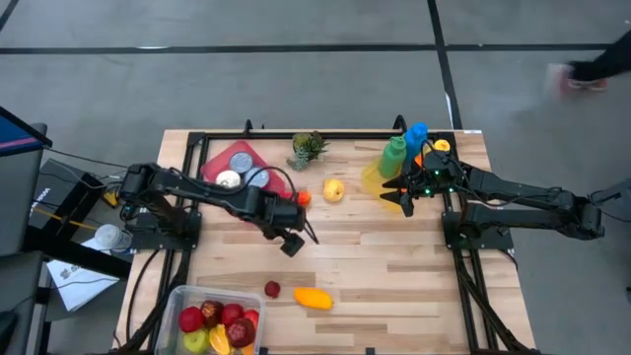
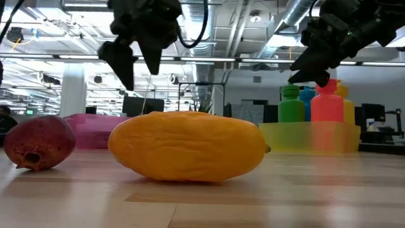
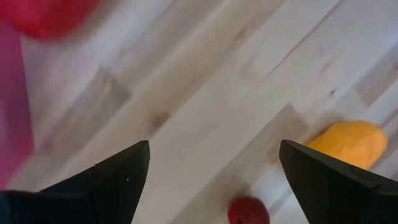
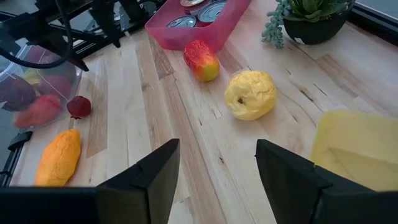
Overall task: Pick & Place Food Item
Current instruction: Put the red pomegranate into the transparent bin
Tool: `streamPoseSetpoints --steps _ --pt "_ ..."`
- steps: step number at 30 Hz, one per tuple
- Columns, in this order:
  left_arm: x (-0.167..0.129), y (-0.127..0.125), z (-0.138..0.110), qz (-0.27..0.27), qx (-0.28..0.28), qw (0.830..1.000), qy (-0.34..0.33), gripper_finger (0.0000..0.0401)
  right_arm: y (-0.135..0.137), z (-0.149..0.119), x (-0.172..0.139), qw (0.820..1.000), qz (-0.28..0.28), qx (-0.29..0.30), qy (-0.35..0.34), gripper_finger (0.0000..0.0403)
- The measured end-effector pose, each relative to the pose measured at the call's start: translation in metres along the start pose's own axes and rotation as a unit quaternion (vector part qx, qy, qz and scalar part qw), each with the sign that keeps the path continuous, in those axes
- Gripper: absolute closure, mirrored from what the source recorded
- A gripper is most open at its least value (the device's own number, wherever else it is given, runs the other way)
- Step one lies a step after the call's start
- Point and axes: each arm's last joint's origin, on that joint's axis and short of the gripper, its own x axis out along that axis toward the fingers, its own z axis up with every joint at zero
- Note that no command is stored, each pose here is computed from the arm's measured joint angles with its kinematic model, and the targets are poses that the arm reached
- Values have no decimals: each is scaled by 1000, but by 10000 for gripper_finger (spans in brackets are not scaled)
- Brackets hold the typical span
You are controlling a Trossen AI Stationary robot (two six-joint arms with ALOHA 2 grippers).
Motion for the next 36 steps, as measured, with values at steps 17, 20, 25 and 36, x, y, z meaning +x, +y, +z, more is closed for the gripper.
streamPoseSetpoints --steps 17,20,25,36 --pt "-4 -31 -56 -8 -44 997 59 82 0 0 0 1000 0 0 0 198" --pt "-4 -35 -65 -10 -51 997 63 87 0 0 0 1000 0 0 0 198" --pt "-1 -40 -72 -8 -70 995 69 95 0 0 0 1000 0 0 1 198" --pt "34 -52 -82 7 -65 987 145 103 0 -1 0 1000 0 1 4 198"
